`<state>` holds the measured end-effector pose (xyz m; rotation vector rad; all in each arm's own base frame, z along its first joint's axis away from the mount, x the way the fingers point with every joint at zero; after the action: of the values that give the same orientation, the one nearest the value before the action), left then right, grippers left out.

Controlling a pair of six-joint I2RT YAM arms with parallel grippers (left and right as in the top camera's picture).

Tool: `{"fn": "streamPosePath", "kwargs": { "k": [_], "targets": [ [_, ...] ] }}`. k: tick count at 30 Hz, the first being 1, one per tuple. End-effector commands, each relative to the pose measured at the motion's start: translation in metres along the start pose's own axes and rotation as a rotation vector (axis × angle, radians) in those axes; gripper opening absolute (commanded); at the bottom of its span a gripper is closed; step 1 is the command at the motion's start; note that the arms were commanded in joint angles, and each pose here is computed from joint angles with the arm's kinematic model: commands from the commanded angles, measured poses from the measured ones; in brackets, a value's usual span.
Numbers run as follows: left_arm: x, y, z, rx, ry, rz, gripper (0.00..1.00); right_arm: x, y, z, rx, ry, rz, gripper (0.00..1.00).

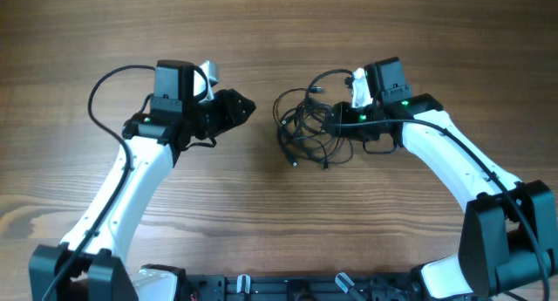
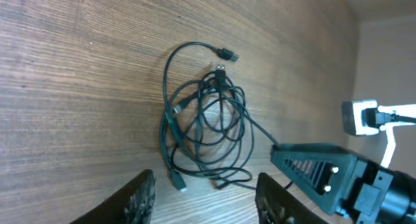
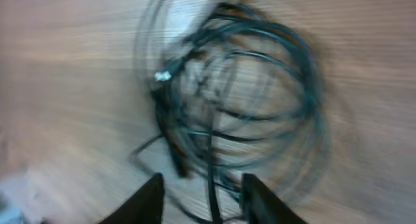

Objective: Untangle cables

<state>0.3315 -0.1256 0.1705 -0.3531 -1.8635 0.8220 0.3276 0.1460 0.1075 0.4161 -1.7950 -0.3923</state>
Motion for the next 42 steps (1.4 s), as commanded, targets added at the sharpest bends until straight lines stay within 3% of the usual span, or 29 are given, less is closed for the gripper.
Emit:
{"fn": "streamPosePath", "kwargs": {
  "k": [1,12,17,21,28,37,42],
  "targets": [
    [-0.014,0.000,0.001,-0.114,0.019,-0.011,0.54,0.008,-0.026,-0.013,-0.134,-0.105,0.210,0.47],
    [-0.060,-0.033,-0.001,-0.265,-0.022,0.100,0.55,0.062,-0.009,-0.034,-0.094,-0.297,0.232,0.53],
    [-0.087,-0.034,0.007,-0.310,-0.042,0.052,0.70,0.085,-0.010,-0.026,-0.114,-0.328,0.278,0.54],
    [-0.110,-0.025,0.019,-0.346,-0.034,-0.027,0.70,0.102,-0.022,-0.010,-0.205,-0.324,0.351,0.55],
    [-0.146,-0.021,0.039,-0.551,-0.027,-0.087,0.68,0.121,-0.038,0.005,-0.256,-0.294,0.393,0.56],
    [-0.180,-0.001,0.065,-0.575,0.035,-0.142,0.65,0.122,-0.038,0.008,-0.258,-0.284,0.397,0.57],
    [-0.189,0.002,0.079,-0.591,0.071,-0.147,0.51,0.122,-0.038,0.009,-0.259,-0.283,0.397,0.57]
  ]
}}
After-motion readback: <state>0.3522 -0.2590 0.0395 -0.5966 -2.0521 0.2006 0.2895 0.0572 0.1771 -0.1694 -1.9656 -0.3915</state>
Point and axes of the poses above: each gripper's point midway between its finger pads, its own x axis back along the fingers, its own y axis along the line the jaws close on, z = x × y, the point moved 4 cm from there along x, back along the fingers, and after that the axes turned 4 degrees about x, right-handed, at the moved point
